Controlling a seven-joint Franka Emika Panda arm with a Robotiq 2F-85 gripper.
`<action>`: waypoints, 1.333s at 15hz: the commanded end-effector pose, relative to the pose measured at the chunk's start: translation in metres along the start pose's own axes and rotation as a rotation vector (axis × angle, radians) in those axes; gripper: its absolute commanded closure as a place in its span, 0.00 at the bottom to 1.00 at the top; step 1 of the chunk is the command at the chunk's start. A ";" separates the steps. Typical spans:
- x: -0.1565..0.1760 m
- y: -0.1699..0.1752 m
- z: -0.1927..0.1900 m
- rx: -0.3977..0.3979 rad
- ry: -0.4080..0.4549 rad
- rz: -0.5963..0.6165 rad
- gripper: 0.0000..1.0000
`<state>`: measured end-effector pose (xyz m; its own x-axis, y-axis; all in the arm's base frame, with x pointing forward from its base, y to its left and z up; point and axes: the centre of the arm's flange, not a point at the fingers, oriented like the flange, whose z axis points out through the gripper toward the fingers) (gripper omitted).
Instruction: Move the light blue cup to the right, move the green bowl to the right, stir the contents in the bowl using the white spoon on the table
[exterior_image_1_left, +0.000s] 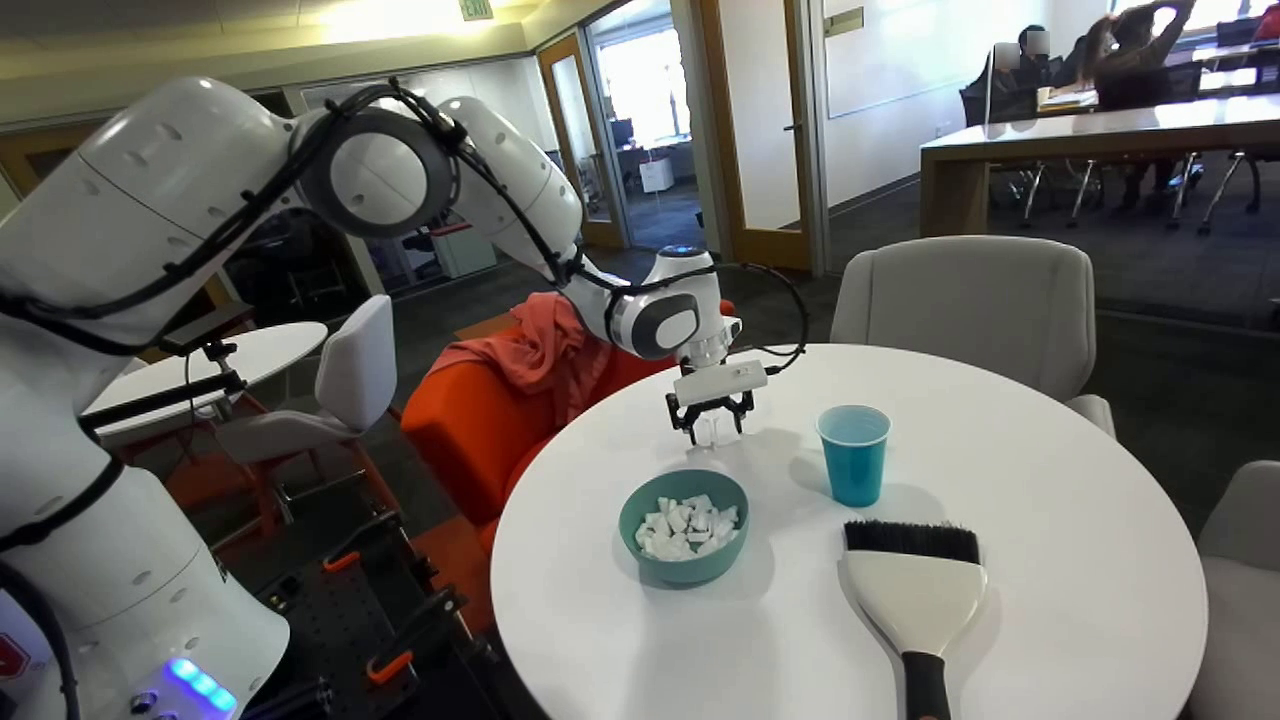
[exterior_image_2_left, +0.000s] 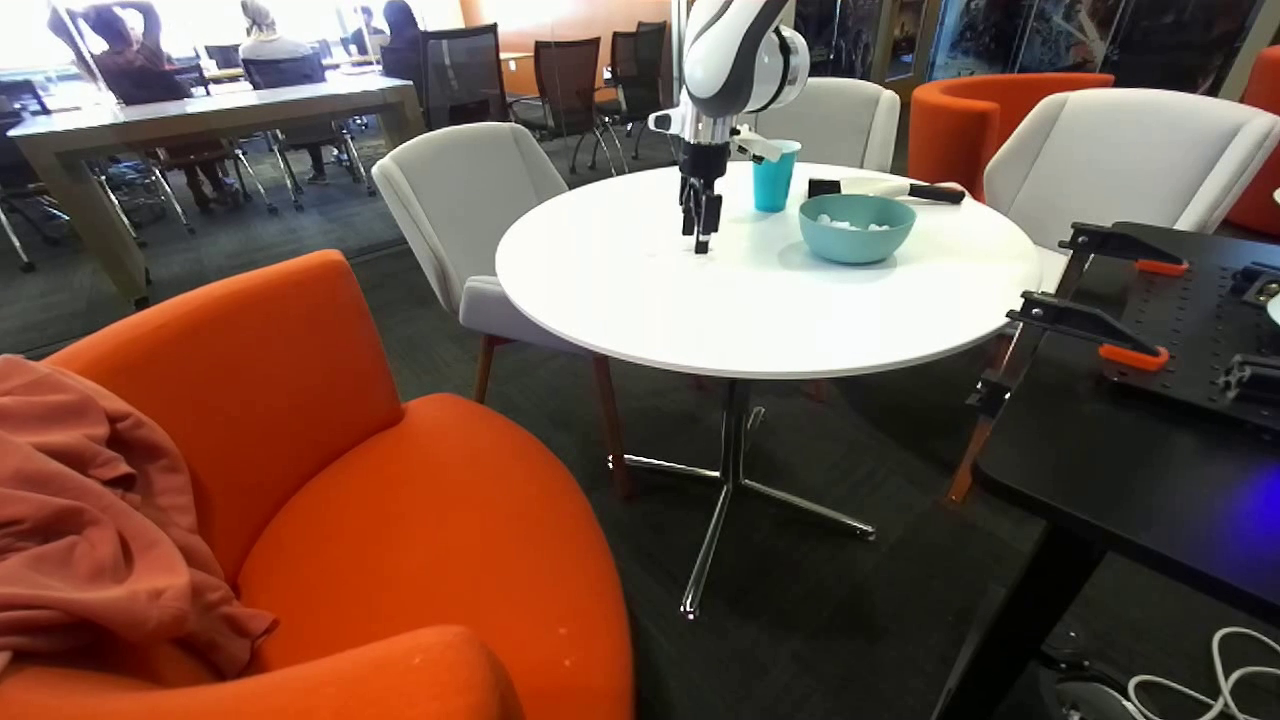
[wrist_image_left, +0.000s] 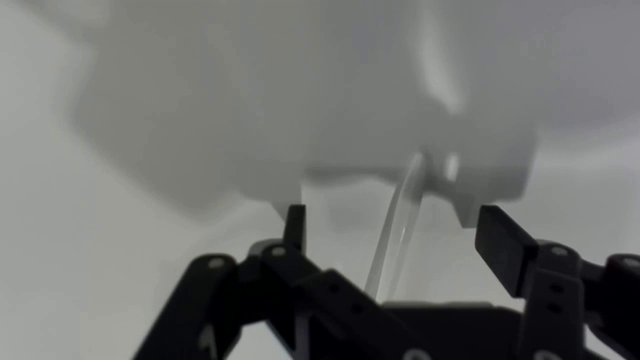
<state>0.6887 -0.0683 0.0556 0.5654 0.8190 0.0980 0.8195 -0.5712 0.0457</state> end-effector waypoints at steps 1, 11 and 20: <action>0.002 0.007 0.002 -0.012 0.012 0.002 0.47; 0.006 0.006 0.000 -0.005 0.007 0.004 0.98; -0.007 -0.019 -0.099 -0.161 -0.211 0.013 0.97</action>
<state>0.6919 -0.0824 0.1007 0.5923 0.8054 -0.0235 0.7954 -0.5797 0.1769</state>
